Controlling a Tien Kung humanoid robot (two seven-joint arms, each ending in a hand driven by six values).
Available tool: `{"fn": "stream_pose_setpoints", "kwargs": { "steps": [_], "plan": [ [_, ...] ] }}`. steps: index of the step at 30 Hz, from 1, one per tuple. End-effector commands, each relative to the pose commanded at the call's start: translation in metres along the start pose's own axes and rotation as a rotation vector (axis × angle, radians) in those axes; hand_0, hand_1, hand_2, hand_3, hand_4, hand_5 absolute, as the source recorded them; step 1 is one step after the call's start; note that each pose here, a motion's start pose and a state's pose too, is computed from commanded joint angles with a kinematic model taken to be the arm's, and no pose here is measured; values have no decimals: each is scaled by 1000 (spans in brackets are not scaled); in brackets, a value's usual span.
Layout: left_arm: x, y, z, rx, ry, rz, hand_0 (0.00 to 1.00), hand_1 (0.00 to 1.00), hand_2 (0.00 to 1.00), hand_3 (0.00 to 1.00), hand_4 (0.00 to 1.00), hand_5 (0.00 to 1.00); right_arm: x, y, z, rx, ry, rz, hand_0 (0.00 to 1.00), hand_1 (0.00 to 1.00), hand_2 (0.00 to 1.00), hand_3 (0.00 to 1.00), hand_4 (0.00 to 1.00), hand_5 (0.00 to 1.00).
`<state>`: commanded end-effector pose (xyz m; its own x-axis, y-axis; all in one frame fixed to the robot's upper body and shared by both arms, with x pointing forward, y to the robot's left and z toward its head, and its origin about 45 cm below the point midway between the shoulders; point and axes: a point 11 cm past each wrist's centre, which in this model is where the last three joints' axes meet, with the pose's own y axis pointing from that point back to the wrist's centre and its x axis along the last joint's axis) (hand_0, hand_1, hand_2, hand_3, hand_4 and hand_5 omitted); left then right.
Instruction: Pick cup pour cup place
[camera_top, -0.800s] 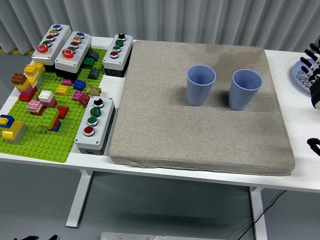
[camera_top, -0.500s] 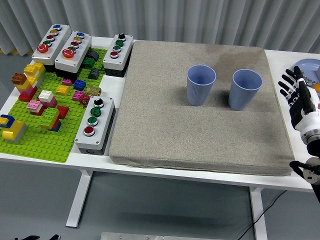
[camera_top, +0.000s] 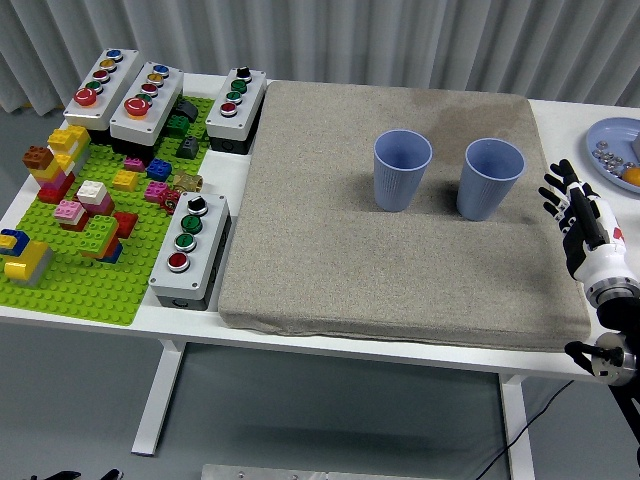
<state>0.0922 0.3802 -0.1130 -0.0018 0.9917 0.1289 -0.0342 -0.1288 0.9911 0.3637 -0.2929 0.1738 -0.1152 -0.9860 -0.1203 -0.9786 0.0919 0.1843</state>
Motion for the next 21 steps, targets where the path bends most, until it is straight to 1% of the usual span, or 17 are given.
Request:
{"fn": "stream_pose_setpoints", "kwargs": {
  "steps": [3, 4, 12, 15, 16, 18, 21],
  "plan": [
    [0, 0, 0, 0, 0, -1, 766, 782, 823, 710, 511, 998, 2, 0, 5, 7, 16, -4, 939, 821, 836, 808, 811, 906],
    [-1, 0, 0, 0, 0, -1, 766, 782, 823, 711, 509, 998, 3, 0, 8, 6, 27, -4, 935, 821, 837, 808, 823, 800],
    [-1, 0, 0, 1, -3, -2, 766, 781, 821, 710, 509, 998, 7, 1, 20, -5, 67, 3, 935, 821, 836, 808, 822, 797],
    [-1, 0, -1, 3, -4, -2, 766, 781, 821, 710, 509, 998, 6, 2, 21, 5, 105, -2, 935, 821, 836, 808, 822, 797],
    [-1, 0, -1, 3, -5, -2, 766, 782, 821, 710, 510, 998, 6, 3, 21, 10, 124, -4, 932, 822, 851, 821, 888, 444],
    [-1, 0, -2, 4, -7, -2, 766, 782, 821, 710, 510, 998, 4, 3, 19, 26, 182, -12, 932, 822, 851, 821, 888, 444],
    [-1, 0, -2, 6, -8, -2, 766, 782, 821, 710, 510, 998, 0, 4, 20, 25, 252, -33, 932, 822, 851, 821, 888, 444]
  ]
}}
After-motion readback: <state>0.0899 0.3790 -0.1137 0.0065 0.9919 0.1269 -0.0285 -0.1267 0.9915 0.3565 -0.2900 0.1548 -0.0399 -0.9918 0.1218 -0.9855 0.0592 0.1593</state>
